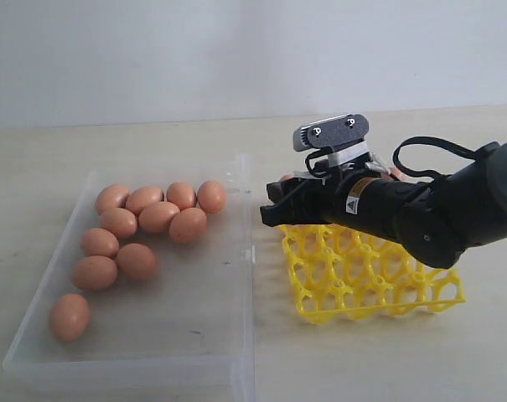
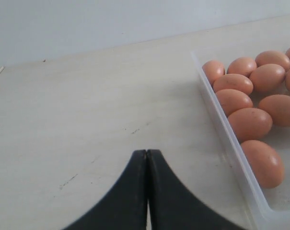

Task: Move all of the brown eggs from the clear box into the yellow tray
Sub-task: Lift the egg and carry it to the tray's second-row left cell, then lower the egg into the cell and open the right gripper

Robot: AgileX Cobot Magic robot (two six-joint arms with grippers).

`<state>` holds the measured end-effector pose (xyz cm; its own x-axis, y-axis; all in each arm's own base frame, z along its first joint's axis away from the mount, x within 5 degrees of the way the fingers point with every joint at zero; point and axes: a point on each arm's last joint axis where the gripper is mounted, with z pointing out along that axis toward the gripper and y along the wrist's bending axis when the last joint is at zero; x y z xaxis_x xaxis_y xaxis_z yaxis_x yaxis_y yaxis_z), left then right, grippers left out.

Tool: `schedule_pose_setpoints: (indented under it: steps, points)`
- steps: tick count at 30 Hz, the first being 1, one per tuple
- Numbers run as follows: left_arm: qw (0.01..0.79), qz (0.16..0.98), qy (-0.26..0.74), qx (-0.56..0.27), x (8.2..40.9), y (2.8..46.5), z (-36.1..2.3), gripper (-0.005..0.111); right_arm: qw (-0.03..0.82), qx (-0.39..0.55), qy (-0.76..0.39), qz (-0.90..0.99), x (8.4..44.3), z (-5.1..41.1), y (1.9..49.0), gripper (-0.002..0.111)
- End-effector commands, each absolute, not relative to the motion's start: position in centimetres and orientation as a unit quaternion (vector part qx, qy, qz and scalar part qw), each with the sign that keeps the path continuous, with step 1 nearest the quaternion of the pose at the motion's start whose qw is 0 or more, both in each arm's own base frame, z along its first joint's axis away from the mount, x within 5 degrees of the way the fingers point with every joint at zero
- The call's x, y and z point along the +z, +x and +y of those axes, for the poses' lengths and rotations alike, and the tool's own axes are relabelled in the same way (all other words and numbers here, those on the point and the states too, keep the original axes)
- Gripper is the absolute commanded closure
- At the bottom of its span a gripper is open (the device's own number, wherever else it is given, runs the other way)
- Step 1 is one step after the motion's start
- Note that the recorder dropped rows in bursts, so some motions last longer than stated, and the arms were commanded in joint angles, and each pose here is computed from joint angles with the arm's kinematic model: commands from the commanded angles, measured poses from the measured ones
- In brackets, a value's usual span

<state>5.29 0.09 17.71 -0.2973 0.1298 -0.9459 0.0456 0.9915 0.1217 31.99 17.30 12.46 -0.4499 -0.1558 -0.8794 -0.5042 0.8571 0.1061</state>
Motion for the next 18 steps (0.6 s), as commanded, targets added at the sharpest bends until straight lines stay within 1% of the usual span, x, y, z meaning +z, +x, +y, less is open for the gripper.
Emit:
schedule_pose_setpoints:
  steps: [1,7,18]
  points:
    - [0.597,0.8,0.054,0.032,17.93,5.27,0.06,0.107,0.491,0.184,-0.198,0.828,12.12,17.22,32.14,0.108]
    - [0.597,0.8,0.054,0.032,17.93,5.27,0.06,0.107,0.48,0.181,-0.198,0.835,11.12,17.21,32.13,0.108]
    - [0.597,0.8,0.054,0.032,17.93,5.27,0.06,0.107,0.495,0.179,-0.188,0.829,11.59,16.51,32.99,0.108]
